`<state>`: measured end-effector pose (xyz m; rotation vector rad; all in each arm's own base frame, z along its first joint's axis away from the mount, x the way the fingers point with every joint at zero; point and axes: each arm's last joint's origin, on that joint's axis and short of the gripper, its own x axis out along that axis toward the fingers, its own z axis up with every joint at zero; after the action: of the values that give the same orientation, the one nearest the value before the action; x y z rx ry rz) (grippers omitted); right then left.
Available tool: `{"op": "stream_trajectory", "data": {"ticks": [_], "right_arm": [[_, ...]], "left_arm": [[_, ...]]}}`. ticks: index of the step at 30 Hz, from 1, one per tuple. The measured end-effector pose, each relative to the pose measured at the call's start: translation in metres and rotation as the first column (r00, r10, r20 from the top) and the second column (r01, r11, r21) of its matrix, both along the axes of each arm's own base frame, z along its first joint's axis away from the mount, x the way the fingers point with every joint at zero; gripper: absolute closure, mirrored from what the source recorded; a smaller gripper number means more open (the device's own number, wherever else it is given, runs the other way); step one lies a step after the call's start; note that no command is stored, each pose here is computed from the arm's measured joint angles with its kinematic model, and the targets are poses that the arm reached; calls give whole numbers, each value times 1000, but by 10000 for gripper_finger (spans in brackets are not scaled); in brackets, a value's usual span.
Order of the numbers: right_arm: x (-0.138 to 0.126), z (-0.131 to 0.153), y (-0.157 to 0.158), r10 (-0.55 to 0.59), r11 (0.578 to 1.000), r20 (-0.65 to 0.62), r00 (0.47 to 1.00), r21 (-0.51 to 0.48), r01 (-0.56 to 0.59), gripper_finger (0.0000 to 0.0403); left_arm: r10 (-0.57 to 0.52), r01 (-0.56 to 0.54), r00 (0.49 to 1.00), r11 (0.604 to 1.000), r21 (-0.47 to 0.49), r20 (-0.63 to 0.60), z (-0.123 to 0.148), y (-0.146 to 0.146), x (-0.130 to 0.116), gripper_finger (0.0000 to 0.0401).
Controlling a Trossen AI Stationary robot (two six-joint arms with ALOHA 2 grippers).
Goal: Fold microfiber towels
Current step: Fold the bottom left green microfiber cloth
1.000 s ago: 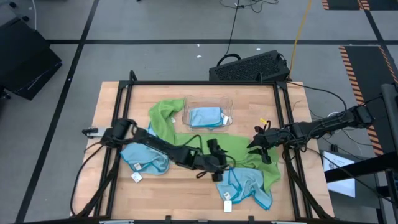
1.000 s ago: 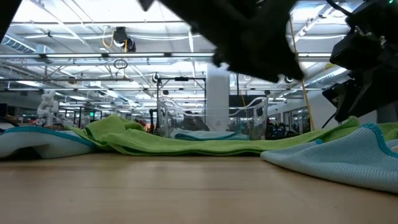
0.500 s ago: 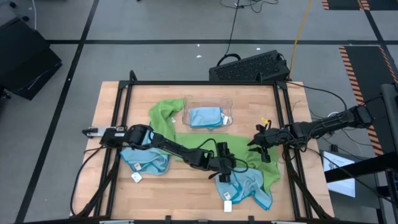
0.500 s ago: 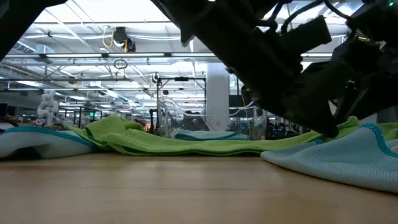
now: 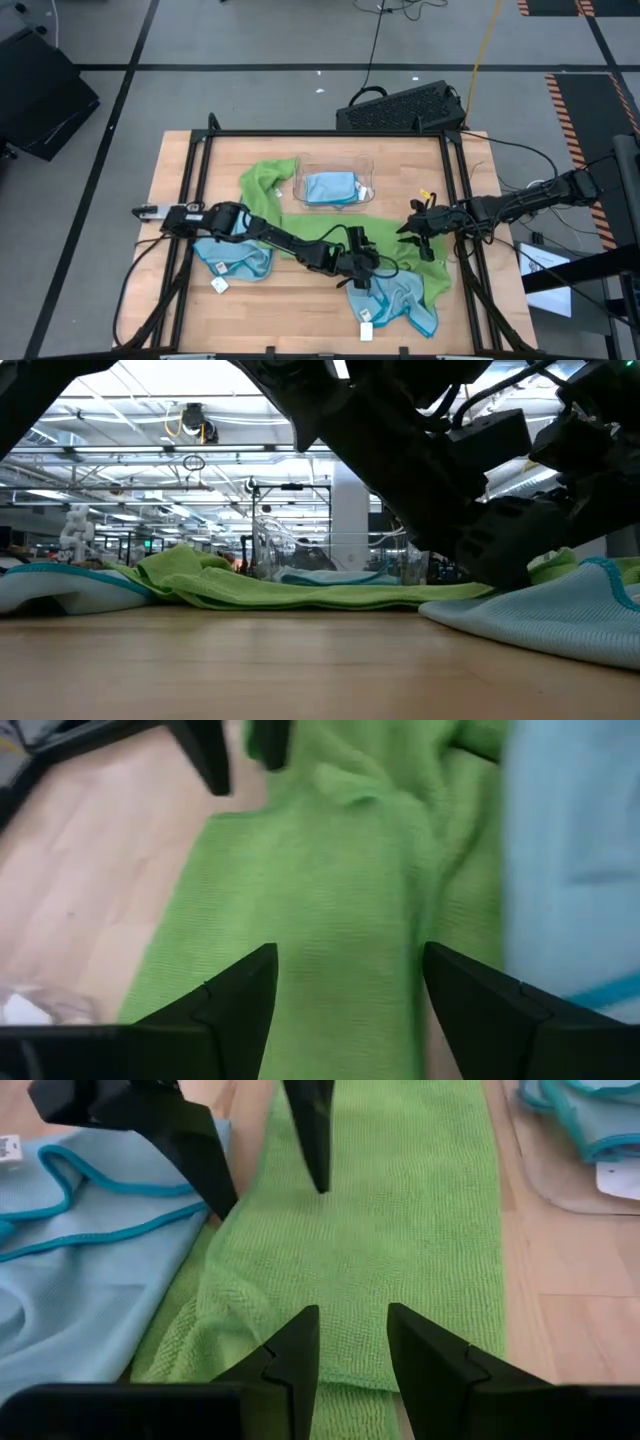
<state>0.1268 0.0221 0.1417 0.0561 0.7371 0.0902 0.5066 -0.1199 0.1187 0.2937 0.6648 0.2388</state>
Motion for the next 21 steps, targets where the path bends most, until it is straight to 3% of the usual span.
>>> {"op": "stream_trajectory", "data": {"ticks": [8,15,21], "right_arm": [[0,0,0,-6,1000,-2,1000,12,6,291],[0,0,0,-18,999,-5,1000,29,18,291],[0,0,1,-21,999,-9,1000,40,22,291]], "left_arm": [[-86,89,996,989,-119,34,-3,-5,4,148],[3,-2,1000,999,-42,24,-22,-4,4,154],[80,-80,997,997,18,18,-25,-6,1,232]]}}
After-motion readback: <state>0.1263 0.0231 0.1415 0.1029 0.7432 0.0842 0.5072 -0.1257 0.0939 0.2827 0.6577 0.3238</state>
